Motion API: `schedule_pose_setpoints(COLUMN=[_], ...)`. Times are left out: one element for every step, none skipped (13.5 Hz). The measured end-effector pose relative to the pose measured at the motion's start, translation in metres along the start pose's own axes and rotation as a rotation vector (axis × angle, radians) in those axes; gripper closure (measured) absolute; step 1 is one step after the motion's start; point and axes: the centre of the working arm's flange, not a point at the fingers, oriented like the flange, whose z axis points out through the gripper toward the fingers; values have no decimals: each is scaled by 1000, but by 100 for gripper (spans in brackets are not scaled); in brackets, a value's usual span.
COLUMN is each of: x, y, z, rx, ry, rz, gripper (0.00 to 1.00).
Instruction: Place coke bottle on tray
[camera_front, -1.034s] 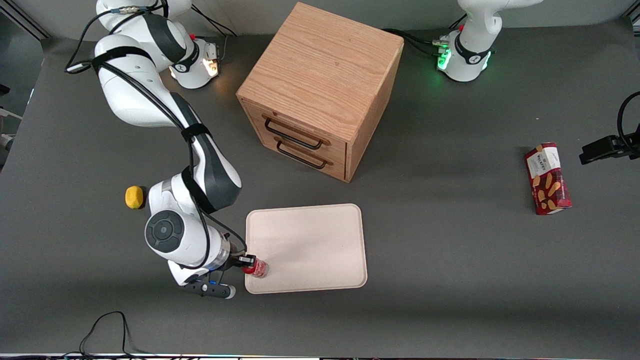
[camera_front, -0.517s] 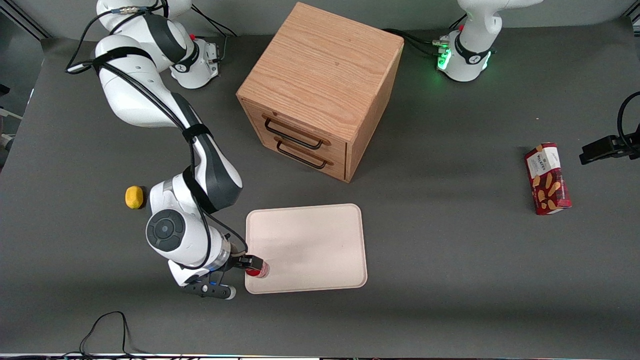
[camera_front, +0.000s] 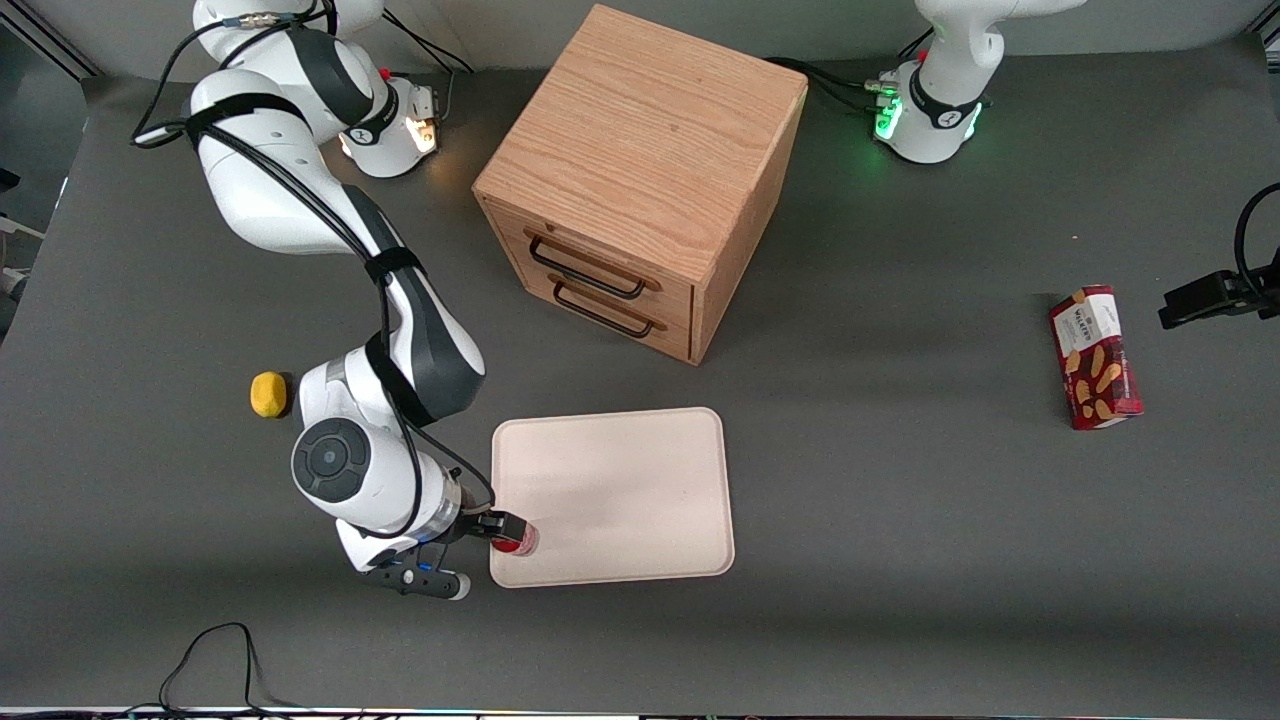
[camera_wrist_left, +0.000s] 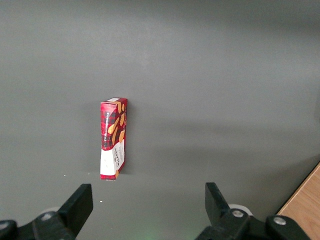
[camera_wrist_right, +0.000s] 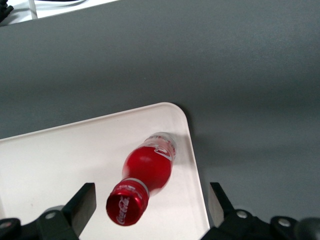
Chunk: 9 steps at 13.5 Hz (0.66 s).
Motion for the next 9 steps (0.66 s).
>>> schedule_pose_setpoints(x=[-1,-2,-4,-5,-7,-7,-5,-4,-4], y=[0,0,1,2,7,16,31,52,78], z=[-3,-9,-18,-29,-41,-54,-66,-79,-93], rx=[-4,-12,-22,-31,-44,-54,-57,-50,-39], ry=[-6,-16,-29,-40,-59,-77,-97,-120,-147], rz=[1,3,5,9,17,27,28,5,-21], gripper=[0,0,0,0,0,0,0,0,0])
